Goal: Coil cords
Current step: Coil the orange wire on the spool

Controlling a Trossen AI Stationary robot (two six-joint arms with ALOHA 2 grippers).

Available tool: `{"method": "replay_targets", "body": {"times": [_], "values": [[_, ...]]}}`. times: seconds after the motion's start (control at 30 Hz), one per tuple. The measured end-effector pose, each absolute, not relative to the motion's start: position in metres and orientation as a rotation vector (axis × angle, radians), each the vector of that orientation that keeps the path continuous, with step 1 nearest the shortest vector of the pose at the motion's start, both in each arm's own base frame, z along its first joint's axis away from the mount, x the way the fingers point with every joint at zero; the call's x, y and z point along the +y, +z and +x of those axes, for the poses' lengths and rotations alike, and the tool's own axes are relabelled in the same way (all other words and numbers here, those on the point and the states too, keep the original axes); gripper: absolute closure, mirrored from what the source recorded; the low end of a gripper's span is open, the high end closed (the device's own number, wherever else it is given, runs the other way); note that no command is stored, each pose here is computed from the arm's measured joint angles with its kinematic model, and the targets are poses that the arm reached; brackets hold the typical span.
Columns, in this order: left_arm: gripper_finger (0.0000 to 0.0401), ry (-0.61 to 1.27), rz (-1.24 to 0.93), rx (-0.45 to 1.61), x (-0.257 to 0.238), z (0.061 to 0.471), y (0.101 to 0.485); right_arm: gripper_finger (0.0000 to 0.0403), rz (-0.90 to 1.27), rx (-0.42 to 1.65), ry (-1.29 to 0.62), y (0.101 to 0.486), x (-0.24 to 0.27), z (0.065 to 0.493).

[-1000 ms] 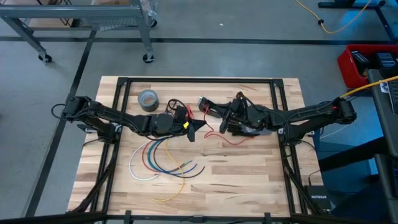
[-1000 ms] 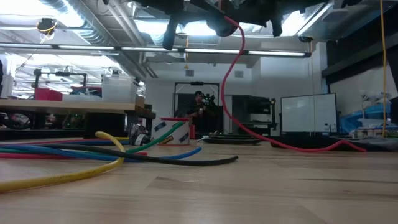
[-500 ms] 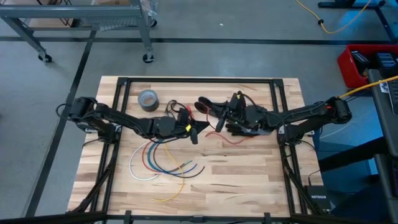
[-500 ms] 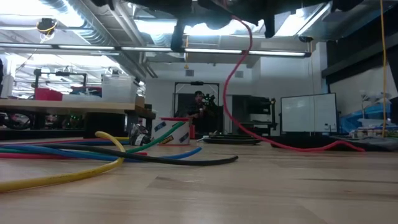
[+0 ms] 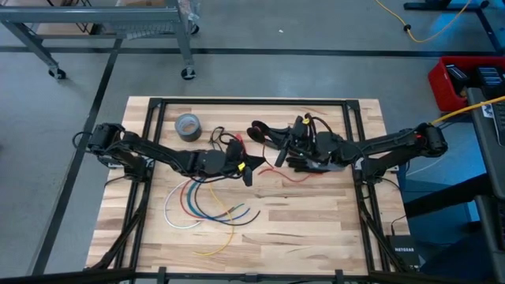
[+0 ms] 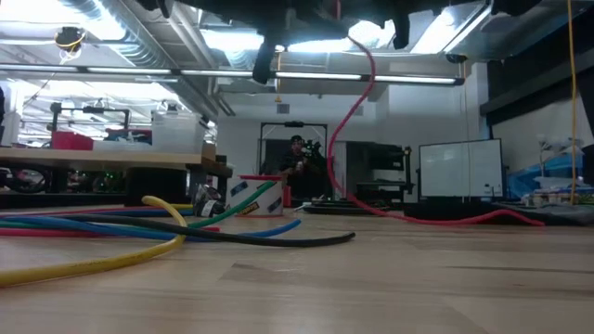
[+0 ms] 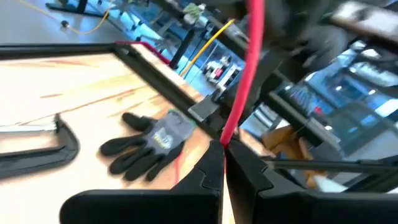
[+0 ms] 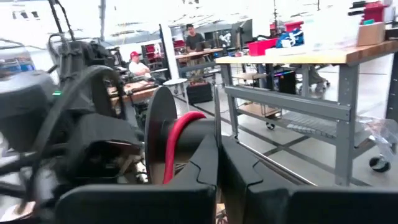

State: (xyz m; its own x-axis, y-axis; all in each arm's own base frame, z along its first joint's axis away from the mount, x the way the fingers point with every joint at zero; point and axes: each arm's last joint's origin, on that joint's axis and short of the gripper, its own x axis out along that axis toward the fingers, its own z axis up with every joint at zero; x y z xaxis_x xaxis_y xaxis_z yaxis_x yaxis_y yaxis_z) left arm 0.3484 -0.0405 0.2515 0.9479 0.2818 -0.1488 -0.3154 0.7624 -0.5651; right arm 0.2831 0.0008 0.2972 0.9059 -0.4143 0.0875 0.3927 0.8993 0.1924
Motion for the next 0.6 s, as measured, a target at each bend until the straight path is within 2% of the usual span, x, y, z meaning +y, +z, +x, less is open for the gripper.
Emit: {"method": "replay_targets", "body": {"times": [0.33, 0.6], "values": [[0.0401, 0.369, -0.540, 0.116, -0.037, 0.347, 0.246, 0.0398, 0.154, -0.005, -0.279, 0.311, 0.004, 0.253], [0.0401, 0.381, -0.518, 0.127, -0.033, 0.348, 0.245, 0.0398, 0.221, 0.056, -0.156, 0.318, 0.006, 0.232]]}}
